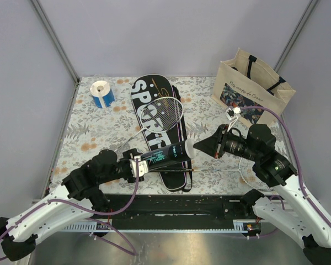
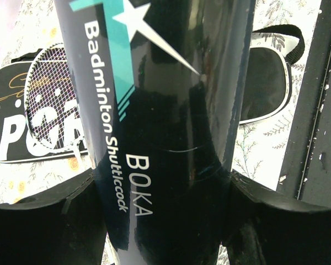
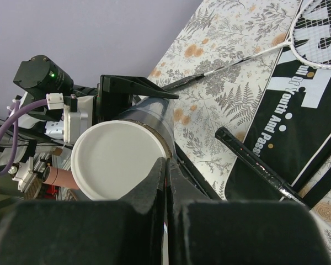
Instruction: Pack up the badminton gear
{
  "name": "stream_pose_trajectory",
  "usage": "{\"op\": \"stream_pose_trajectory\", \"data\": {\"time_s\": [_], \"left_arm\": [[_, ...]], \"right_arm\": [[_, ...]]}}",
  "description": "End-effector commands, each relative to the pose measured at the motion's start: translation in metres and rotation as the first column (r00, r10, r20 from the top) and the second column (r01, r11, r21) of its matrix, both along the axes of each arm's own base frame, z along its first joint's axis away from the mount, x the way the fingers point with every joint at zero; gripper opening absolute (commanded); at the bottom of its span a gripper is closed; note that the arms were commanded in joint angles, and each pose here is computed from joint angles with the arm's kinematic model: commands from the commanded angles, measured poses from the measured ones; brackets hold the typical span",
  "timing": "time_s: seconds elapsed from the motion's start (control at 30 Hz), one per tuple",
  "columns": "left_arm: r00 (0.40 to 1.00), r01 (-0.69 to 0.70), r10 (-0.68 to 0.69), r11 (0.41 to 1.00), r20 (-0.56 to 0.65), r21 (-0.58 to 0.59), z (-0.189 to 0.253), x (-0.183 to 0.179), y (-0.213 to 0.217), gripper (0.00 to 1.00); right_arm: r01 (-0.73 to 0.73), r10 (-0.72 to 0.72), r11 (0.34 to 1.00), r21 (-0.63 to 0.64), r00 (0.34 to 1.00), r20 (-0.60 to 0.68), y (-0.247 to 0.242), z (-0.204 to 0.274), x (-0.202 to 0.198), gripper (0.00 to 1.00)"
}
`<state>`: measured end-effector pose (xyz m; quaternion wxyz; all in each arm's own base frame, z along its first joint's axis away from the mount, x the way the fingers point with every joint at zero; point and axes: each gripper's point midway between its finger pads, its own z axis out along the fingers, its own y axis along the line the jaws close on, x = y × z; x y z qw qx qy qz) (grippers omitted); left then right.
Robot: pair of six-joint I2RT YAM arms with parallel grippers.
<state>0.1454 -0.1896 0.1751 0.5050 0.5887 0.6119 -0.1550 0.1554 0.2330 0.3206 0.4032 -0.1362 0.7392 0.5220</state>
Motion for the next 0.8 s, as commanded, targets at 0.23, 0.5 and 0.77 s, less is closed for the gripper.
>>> {"op": "stream_pose_trajectory", "data": {"time_s": [0.23, 0.5, 0.77], "left_arm": [[0.998, 0.037, -0.032, 0.996, 0.060, -0.079, 0.0245, 0.0030, -0.0132, 0.00], [0.997, 0.038, -0.032, 0.996, 0.065, -0.082, 0.0256, 0.0028, -0.0128, 0.00], [0.998, 0.038, -0.033, 0.996, 0.063, -0.080, 0.0242, 0.0027, -0.0127, 0.00]], "right_arm": [[0.048, -0.047, 0.998, -0.031, 0.999, 0.012, -0.0057, -0.0064, 0.0070, 0.00], [0.057, -0.057, 0.997, -0.042, 0.998, 0.007, -0.0068, -0.0084, 0.0085, 0.00], [0.024, -0.025, 0.998, -0.061, 1.000, -0.009, -0.0048, -0.0109, 0.0042, 0.09]]}}
